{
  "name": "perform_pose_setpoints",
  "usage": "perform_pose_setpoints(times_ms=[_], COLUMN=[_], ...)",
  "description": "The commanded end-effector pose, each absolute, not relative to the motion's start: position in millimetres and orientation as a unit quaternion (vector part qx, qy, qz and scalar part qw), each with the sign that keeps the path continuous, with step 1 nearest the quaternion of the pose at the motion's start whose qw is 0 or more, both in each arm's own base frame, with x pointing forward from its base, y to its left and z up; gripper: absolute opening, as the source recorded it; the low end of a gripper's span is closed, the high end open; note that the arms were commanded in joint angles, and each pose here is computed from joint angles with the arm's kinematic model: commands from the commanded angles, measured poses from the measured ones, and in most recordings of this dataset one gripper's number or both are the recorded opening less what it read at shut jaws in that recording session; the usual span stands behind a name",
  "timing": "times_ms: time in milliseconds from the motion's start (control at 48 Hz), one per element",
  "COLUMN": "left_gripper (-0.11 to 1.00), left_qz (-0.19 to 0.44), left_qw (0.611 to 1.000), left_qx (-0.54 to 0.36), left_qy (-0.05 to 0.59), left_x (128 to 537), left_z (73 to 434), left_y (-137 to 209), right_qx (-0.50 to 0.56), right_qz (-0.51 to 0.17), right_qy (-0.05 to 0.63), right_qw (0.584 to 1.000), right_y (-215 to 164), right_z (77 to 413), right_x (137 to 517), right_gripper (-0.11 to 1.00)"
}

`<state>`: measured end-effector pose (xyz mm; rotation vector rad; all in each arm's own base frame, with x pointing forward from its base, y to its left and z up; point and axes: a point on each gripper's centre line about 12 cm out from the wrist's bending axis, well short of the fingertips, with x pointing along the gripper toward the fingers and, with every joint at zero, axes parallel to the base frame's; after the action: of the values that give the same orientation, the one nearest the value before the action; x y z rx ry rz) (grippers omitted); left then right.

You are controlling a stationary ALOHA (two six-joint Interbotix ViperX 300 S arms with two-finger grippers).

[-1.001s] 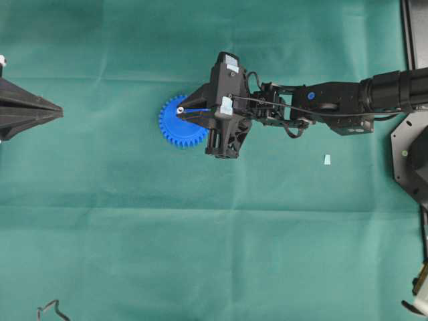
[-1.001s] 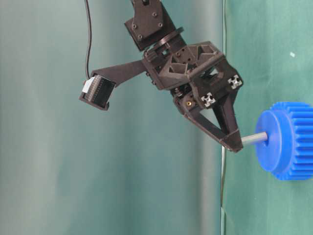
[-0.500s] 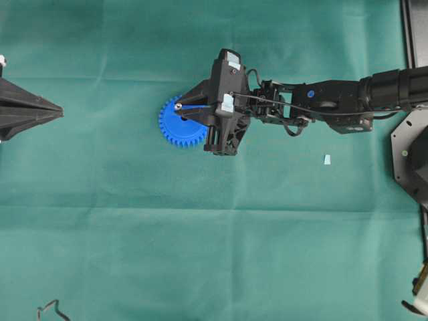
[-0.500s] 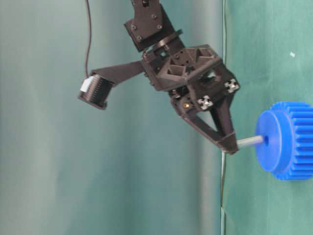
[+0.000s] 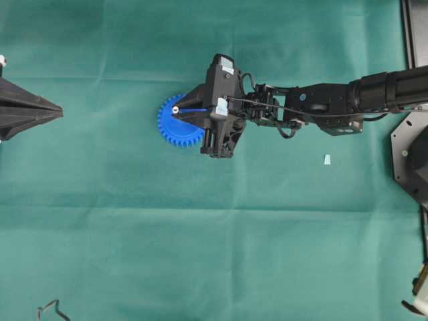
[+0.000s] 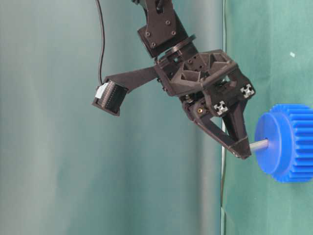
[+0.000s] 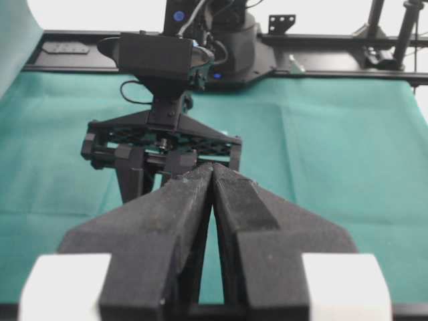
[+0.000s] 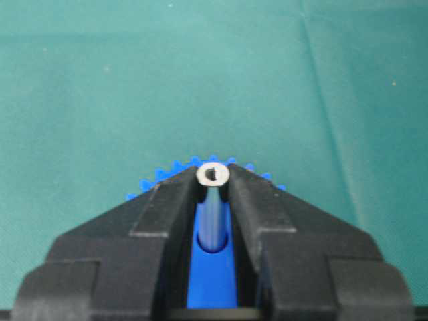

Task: Insert the shaft into the center hole of the gear.

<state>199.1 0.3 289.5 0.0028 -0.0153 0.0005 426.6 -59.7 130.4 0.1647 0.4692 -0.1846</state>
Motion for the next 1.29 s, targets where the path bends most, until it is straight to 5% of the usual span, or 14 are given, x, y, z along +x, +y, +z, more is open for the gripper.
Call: perform_pose_setpoints(times_ms=[0, 1272], left_gripper=[0.02, 0.02], left_qz=[0.001, 0.005], left_qw=[1.000, 1.000], left_qx=[0.002, 0.003], left_qy=[-0.023, -0.021], left_x=[201, 202], left_z=[300, 300], left_y=[1, 2], right_qx=[0.082, 0.084], right_qz=[-0.093, -0.083], right_qy=[0.215, 0.283], right_qw=[0.969, 0.952], right_y=[-62, -49], right_z=[141, 120], right_x=[431, 417], right_gripper=[0.17, 0.17])
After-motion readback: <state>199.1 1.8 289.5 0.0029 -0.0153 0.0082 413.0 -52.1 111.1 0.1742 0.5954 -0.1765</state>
